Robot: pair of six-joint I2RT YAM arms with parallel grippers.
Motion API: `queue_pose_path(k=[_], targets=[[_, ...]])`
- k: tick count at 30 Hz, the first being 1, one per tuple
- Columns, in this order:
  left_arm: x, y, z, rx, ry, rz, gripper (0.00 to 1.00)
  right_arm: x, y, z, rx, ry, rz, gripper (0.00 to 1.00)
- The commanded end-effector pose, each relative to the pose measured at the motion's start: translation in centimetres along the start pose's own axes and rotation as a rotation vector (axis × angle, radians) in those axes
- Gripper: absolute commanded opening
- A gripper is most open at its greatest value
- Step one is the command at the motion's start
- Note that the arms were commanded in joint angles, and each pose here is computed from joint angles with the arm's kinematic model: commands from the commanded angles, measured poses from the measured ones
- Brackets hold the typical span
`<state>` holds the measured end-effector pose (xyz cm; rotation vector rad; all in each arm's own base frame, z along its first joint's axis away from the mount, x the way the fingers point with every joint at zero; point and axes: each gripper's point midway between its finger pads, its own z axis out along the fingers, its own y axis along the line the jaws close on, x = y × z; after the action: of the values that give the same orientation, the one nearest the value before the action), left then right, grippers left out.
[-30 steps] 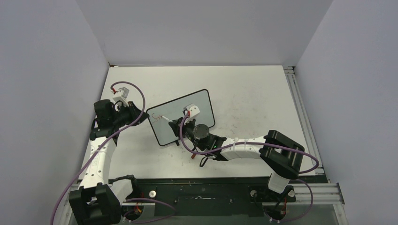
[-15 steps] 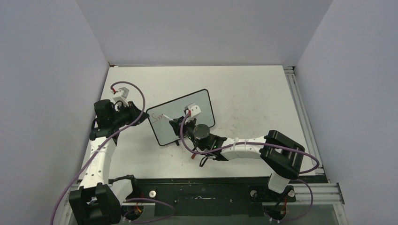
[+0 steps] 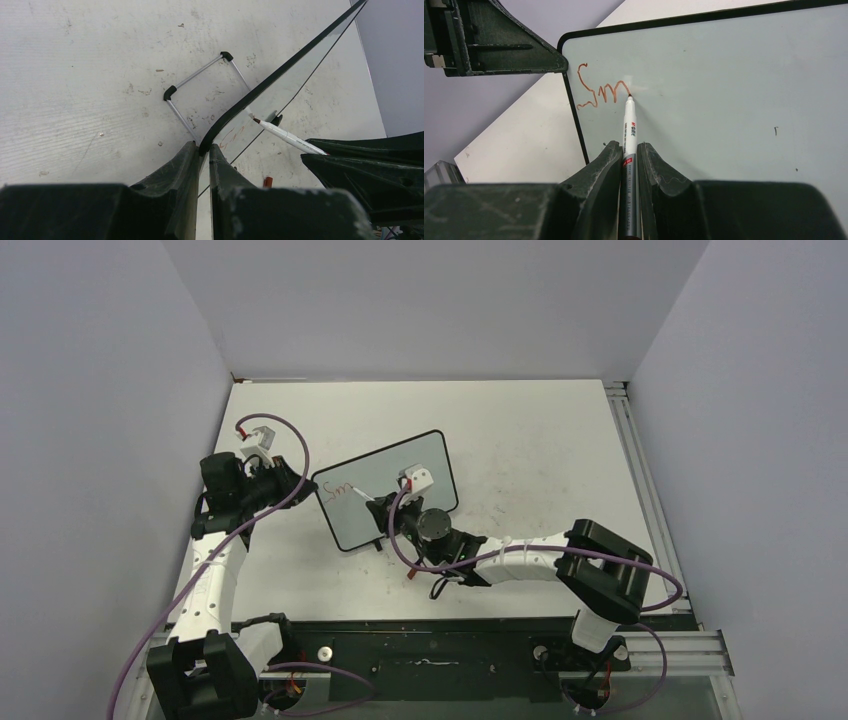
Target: Write a sentence on the whiteboard
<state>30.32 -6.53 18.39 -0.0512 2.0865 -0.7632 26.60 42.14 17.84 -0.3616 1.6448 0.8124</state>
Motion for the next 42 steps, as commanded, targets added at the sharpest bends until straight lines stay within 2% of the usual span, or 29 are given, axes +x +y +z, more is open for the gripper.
queue_pose_path(k=[1,11,26,42], targets=[[-1.0,-0.7,-0.3,0.017,-0.021,0.023,0.08,-1.3,-0.9,-0.3,0.036,-0.038,0.025,0.05],[-0.9,-0.6,-0.3,0.016,-0.020,0.021,0.08,-1.3,-0.6,-0.4,0.031,-0.038,0.025,0.05],[-1.0,-0.6,-0.3,0.015,-0.020,0.021,0.08,-5.0,1.3,-1.3,-0.009,-0.102,-0.002,0.05],[-0.9,-0.6,-0.3,0.015,-0.017,0.019,0.08,-4.2,1.8,0.2,-0.017,-0.098,-0.012,0.05]])
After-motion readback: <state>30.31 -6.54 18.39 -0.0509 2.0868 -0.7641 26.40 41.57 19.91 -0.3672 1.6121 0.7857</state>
